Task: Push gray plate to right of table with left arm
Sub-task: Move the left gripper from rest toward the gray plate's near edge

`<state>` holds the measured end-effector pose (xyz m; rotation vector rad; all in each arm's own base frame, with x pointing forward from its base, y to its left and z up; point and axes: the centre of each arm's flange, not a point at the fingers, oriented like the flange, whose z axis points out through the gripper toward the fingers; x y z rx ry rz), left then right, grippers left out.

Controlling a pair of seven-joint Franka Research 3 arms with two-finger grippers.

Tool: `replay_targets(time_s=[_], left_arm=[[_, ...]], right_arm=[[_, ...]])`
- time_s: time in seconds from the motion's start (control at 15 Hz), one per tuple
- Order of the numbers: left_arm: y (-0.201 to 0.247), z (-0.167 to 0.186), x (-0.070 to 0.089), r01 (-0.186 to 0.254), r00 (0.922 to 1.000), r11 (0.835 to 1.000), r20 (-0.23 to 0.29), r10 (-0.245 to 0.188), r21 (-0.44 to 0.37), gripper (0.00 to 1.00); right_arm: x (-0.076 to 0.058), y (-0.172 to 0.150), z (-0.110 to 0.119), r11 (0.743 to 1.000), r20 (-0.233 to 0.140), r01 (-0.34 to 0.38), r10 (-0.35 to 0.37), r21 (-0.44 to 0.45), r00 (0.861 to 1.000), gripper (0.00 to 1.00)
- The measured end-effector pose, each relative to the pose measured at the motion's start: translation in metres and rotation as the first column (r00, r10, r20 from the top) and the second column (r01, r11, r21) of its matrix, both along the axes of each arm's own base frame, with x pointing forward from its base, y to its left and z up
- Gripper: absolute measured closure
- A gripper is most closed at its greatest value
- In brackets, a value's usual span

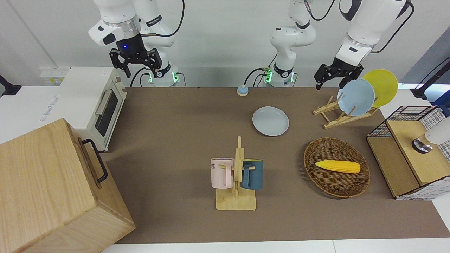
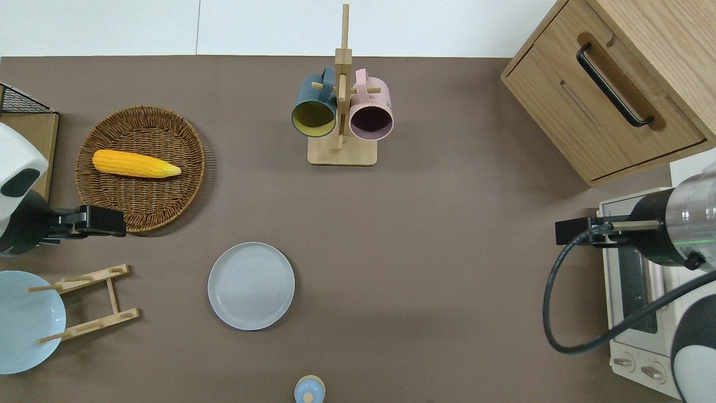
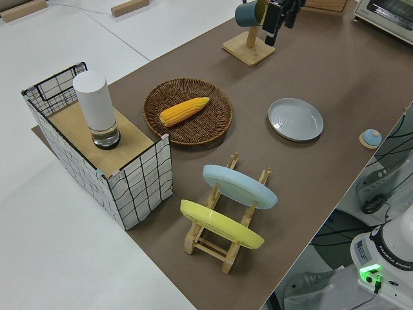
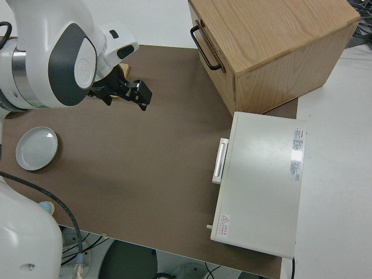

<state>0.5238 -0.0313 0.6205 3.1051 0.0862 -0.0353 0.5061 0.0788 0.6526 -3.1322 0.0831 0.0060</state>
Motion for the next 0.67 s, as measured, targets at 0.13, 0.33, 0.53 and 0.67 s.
replay_targets(time_s=[0.13, 0.33, 0.53, 0.67], left_arm=[[-0.001, 0.000, 0.000, 0.003, 1.0000, 1.000, -0.001, -0.003, 0.000, 0.00], [-0.004, -0.006, -0.001, 0.009, 0.9999, 1.000, -0.013, -0.009, 0.001, 0.01], [-0.004, -0.015, -0.001, -0.010, 0.9994, 1.000, -0.033, 0.010, 0.003, 0.01], [-0.004, -0.017, -0.002, -0.049, 0.9980, 0.999, -0.039, 0.049, 0.006, 0.00]], right_arm=[[0.000, 0.000, 0.000, 1.000, 0.000, 0.000, 0.000, 0.000, 1.000, 0.00], [0.000, 0.000, 0.000, 1.000, 0.000, 0.000, 0.000, 0.000, 1.000, 0.00], [0.000, 0.000, 0.000, 1.000, 0.000, 0.000, 0.000, 0.000, 1.000, 0.00], [0.000, 0.000, 0.000, 1.000, 0.000, 0.000, 0.000, 0.000, 1.000, 0.00]])
